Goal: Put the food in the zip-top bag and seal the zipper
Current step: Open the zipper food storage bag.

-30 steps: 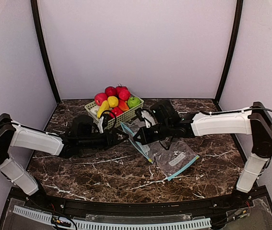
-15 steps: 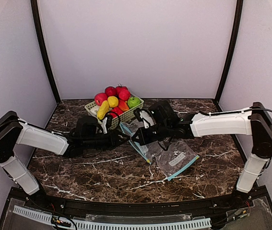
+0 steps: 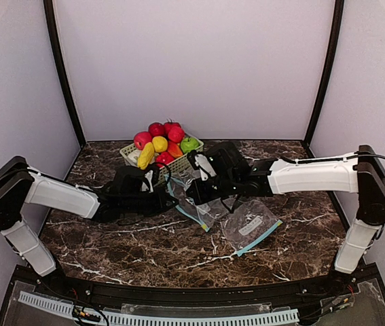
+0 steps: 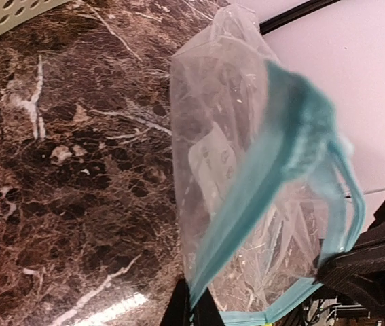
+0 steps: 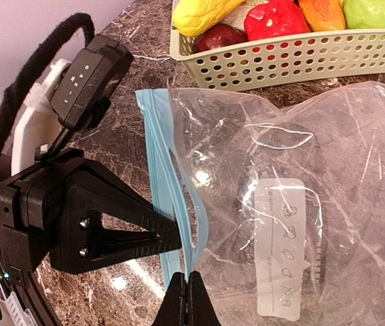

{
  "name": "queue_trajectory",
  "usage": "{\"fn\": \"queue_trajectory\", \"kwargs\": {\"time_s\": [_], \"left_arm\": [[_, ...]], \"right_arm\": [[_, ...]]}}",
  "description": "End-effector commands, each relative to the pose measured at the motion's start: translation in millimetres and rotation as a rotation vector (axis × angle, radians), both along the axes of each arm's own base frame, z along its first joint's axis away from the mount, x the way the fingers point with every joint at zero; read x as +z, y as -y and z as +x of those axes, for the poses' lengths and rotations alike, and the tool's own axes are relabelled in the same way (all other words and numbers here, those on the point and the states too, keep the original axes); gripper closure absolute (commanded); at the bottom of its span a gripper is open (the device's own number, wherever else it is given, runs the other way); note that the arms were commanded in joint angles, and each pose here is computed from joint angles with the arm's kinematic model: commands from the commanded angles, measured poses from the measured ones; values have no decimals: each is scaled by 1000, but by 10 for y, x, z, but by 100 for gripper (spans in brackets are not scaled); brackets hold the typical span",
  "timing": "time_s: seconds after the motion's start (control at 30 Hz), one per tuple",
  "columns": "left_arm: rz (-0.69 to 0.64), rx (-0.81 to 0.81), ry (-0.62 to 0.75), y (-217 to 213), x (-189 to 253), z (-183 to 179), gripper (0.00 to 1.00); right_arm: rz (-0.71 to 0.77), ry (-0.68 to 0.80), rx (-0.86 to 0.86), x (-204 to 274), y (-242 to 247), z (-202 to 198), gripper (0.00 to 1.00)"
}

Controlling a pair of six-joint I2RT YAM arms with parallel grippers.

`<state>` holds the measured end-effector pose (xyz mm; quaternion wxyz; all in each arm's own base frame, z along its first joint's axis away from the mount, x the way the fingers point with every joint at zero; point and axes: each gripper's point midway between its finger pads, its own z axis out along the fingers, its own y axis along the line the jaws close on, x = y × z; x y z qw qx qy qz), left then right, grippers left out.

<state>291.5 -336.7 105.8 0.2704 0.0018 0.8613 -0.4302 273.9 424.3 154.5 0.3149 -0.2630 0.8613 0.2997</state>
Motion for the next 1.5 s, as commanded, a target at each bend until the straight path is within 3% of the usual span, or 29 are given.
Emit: {"fn": "queue_trajectory", "kwargs": {"time_s": [0.0, 0.2, 0.43, 0.57, 0.8, 0.97, 1.07, 1.27, 1.47], "left_arm": [[97, 65, 12, -168, 24, 37, 99], [285, 140, 57, -484, 70, 62, 99], [263, 24, 168, -200, 452, -64, 99], [223, -26, 207, 20, 689, -133, 99], [197, -38, 249, 129, 909, -190, 99], [183, -42, 246, 123, 953, -223, 99], [194, -34, 242, 83, 954, -237, 99], [329, 36, 216, -205, 804, -224, 99], [559, 125, 183, -671, 578, -228, 99]], "right_arm": [[-42, 83, -64, 180, 71, 75, 100], [-108, 159, -176, 316, 290, 177, 100], [-121, 150, -165, 259, 220, 204, 100], [-117, 147, -144, 244, 116, 187, 90], [-173, 183, -179, 162, 128, 251, 61], [-236, 193, -208, 23, 163, 322, 49], [-303, 201, -283, -34, 269, 416, 46], [-413, 254, -412, -2, 547, 571, 44], [-434, 244, -470, 92, 859, 625, 45]]}}
